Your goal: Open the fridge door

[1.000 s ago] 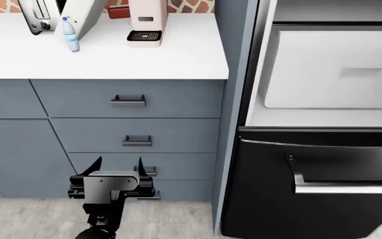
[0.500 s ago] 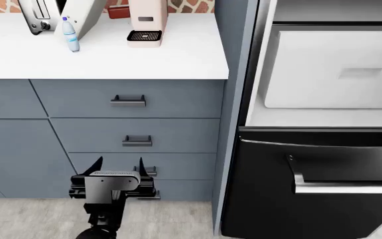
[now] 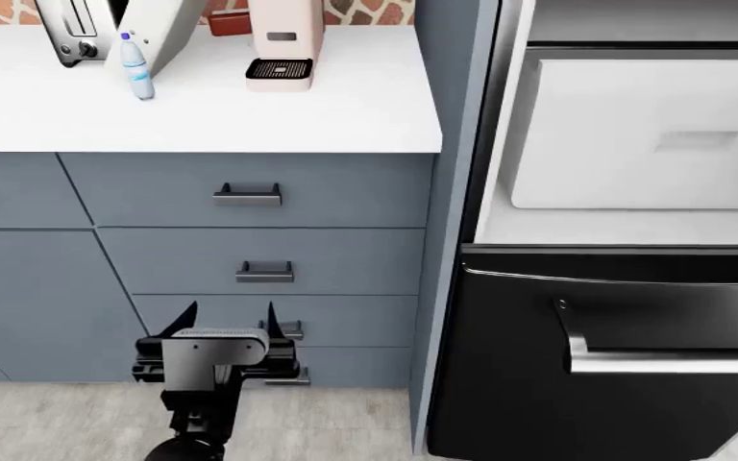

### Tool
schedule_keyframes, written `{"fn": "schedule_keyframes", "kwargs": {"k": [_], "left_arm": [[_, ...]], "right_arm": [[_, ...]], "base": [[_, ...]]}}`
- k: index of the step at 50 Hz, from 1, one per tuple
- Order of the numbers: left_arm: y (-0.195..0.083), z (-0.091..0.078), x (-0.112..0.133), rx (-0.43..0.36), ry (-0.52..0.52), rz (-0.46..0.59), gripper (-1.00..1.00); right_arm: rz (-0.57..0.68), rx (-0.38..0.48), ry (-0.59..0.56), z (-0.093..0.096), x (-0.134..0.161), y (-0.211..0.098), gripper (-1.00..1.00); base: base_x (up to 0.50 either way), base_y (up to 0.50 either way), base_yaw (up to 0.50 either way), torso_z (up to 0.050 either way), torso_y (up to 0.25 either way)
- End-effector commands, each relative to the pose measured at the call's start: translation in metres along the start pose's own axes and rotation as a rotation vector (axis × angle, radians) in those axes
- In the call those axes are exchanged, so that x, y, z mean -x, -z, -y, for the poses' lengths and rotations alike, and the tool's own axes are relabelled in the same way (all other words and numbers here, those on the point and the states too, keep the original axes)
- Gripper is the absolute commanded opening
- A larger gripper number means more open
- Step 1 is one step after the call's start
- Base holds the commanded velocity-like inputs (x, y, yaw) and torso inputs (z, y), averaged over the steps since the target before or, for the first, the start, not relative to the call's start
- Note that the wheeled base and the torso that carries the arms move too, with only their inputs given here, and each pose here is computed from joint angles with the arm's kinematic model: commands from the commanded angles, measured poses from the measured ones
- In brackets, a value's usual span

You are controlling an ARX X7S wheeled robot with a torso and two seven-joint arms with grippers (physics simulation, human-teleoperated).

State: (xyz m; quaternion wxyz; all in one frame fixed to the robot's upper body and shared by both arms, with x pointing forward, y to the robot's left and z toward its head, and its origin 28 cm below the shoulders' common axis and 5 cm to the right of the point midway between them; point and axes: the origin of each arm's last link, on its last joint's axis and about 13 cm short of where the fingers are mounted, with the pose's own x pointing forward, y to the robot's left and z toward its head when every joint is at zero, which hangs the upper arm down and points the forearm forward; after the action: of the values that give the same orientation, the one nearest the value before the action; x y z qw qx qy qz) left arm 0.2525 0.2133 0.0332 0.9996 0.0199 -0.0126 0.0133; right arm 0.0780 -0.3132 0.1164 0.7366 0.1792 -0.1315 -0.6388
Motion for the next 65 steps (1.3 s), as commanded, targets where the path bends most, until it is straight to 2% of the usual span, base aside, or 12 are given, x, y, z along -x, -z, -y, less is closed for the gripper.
{"fn": "schedule_keyframes", "kwargs": {"k": [1, 14, 16, 23, 34, 42, 43, 48, 54, 56, 62, 65], "left_arm": [[0.001, 0.0, 0.001, 0.004, 0.0, -0.003, 1.0], [0.002, 0.0, 0.0, 0.007, 0.005, -0.007, 1.0], [0.002, 0.0, 0.0, 0.011, 0.006, -0.009, 1.0], [0.003, 0.0, 0.0, 0.011, 0.01, -0.012, 1.0], [0.003, 0.001, -0.001, 0.012, 0.01, -0.012, 1.0], [0.003, 0.001, 0.0, 0.013, 0.01, -0.014, 1.0], [0.004, 0.001, 0.0, 0.013, 0.012, -0.015, 1.0], [0.004, 0.001, 0.0, 0.015, 0.011, -0.016, 1.0], [0.004, 0.001, 0.001, 0.013, 0.011, -0.018, 1.0], [0.004, 0.001, 0.001, 0.012, 0.01, -0.019, 1.0], [0.005, 0.001, 0.001, 0.013, 0.011, -0.02, 1.0], [0.005, 0.001, 0.001, 0.014, 0.01, -0.02, 1.0]], "right_arm": [[0.025, 0.039, 0.17, 0.014, -0.026, -0.007, 1.0], [-0.021, 0.054, 0.202, 0.037, -0.057, -0.007, 1.0], [-0.045, 0.121, 0.235, 0.037, -0.06, -0.007, 1.0], [-0.102, 0.188, 0.154, 0.037, -0.076, -0.016, 1.0], [-0.076, 0.225, 0.258, 0.044, -0.097, -0.033, 1.0], [-0.091, 0.23, 0.307, 0.067, -0.111, -0.034, 1.0], [-0.049, 0.303, 0.336, 0.075, -0.117, -0.037, 1.0], [-0.05, 0.279, 0.357, 0.075, -0.121, -0.047, 1.0], [-0.083, 0.319, 0.326, 0.057, -0.127, -0.045, 1.0], [-0.096, 0.324, 0.307, 0.081, -0.141, -0.061, 1.0], [-0.106, 0.346, 0.325, 0.077, -0.15, -0.055, 1.0], [-0.138, 0.378, 0.243, 0.075, -0.159, -0.052, 1.0]], "base": [[0.0, 0.0, 0.0, 0.0, 0.0], [0.0, 0.0, 0.0, 0.0, 0.0], [0.0, 0.0, 0.0, 0.0, 0.0], [0.0, 0.0, 0.0, 0.0, 0.0], [0.0, 0.0, 0.0, 0.0, 0.0], [0.0, 0.0, 0.0, 0.0, 0.0], [0.0, 0.0, 0.0, 0.0, 0.0], [0.0, 0.0, 0.0, 0.0, 0.0], [0.0, 0.0, 0.0, 0.0, 0.0], [0.0, 0.0, 0.0, 0.0, 0.0], [0.0, 0.0, 0.0, 0.0, 0.0], [0.0, 0.0, 0.0, 0.0, 0.0]]}}
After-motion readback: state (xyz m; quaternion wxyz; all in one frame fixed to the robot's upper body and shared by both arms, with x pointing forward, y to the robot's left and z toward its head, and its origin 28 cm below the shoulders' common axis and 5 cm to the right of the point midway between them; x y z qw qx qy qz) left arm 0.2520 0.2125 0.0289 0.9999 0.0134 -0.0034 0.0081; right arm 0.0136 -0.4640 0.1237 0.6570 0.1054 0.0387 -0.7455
